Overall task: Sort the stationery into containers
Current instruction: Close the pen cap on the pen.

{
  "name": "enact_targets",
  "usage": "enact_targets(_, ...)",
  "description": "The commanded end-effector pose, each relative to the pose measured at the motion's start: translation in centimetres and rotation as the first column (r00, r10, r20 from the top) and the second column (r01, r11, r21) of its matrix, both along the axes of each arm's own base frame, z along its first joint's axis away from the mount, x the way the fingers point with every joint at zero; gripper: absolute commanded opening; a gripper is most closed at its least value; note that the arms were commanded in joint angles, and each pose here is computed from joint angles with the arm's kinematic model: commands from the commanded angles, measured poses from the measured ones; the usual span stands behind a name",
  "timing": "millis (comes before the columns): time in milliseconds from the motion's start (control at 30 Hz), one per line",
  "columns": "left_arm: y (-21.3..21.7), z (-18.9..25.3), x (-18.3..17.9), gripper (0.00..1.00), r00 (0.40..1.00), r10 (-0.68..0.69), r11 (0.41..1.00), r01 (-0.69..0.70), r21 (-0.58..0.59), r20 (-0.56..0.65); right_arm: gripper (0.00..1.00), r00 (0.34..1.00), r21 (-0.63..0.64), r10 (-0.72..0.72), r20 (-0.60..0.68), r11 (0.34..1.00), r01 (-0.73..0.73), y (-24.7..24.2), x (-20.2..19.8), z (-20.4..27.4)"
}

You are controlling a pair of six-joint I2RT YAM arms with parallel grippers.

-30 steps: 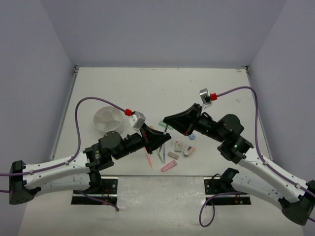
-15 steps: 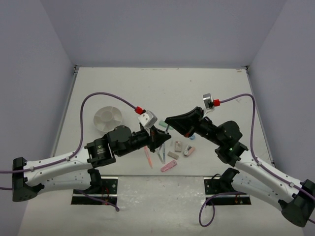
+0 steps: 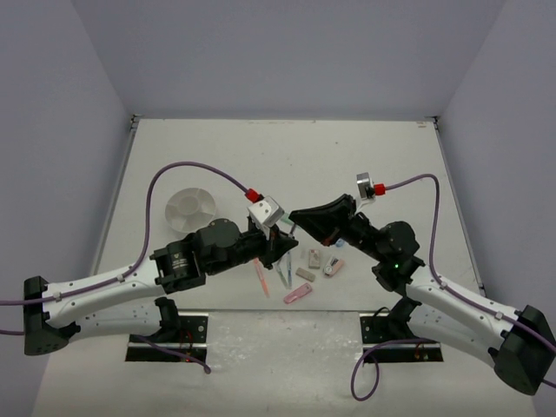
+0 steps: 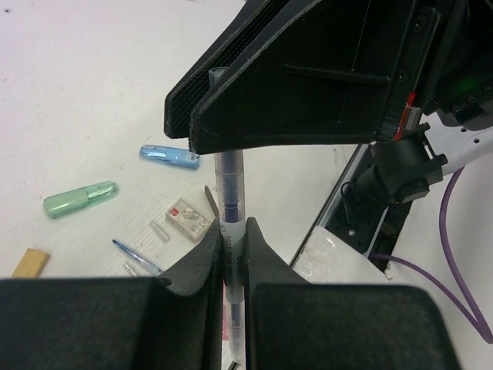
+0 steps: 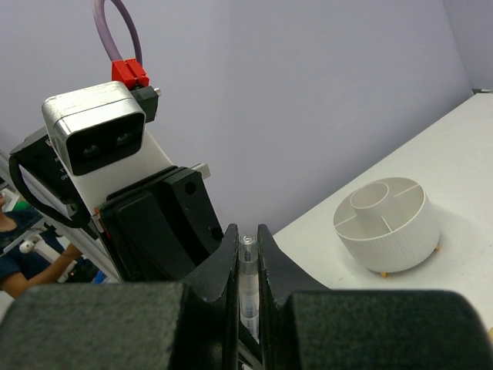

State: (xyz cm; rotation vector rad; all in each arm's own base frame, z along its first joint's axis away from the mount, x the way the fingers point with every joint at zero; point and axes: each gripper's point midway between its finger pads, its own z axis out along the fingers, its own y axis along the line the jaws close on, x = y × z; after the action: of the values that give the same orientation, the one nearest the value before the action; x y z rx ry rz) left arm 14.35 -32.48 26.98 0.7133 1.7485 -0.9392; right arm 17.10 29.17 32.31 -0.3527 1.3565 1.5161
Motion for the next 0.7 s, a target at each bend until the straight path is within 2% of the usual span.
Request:
enact_targets(0, 0.4, 19.6, -0.7, 0.00, 0.957, 0.043, 0.863, 0.110, -0.494, 0.288, 0.00, 0.941, -0.303, 0.130, -0.311, 0.925, -0.228, 1.8, -3.4, -13.2)
enact_targets(167, -0.5, 14.5, 1.9, 0.00, 0.963, 0.109, 0.941, -0.019, -0.339, 0.248, 0.00, 0.969, -0.302, 0.095, -0.229, 0.939, -0.163, 1.0, -3.0, -8.9)
enact_targets(267, -0.5, 11.8, 2.8, 0.00, 0.963, 0.143, 0.953, -0.072, -0.294, 0.228, 0.00, 0.984, -0.281, 0.099, -0.147, 0.950, -0.137, 0.7, -3.1, -4.4)
enact_targets(367, -0.4, 10.6, 3.5, 0.00, 0.959, 0.172, 0.956, -0.107, -0.274, 0.224, 0.00, 0.986, -0.272, 0.115, -0.120, 0.951, -0.144, 0.7, -3.3, -2.2)
enact_targets(667, -2.7, 9.4, 4.2, 0.00, 0.965, 0.150, 0.971, -0.102, -0.218, 0.214, 0.00, 0.960, -0.244, 0.206, -0.188, 0.937, -0.249, 2.4, -3.9, -1.8)
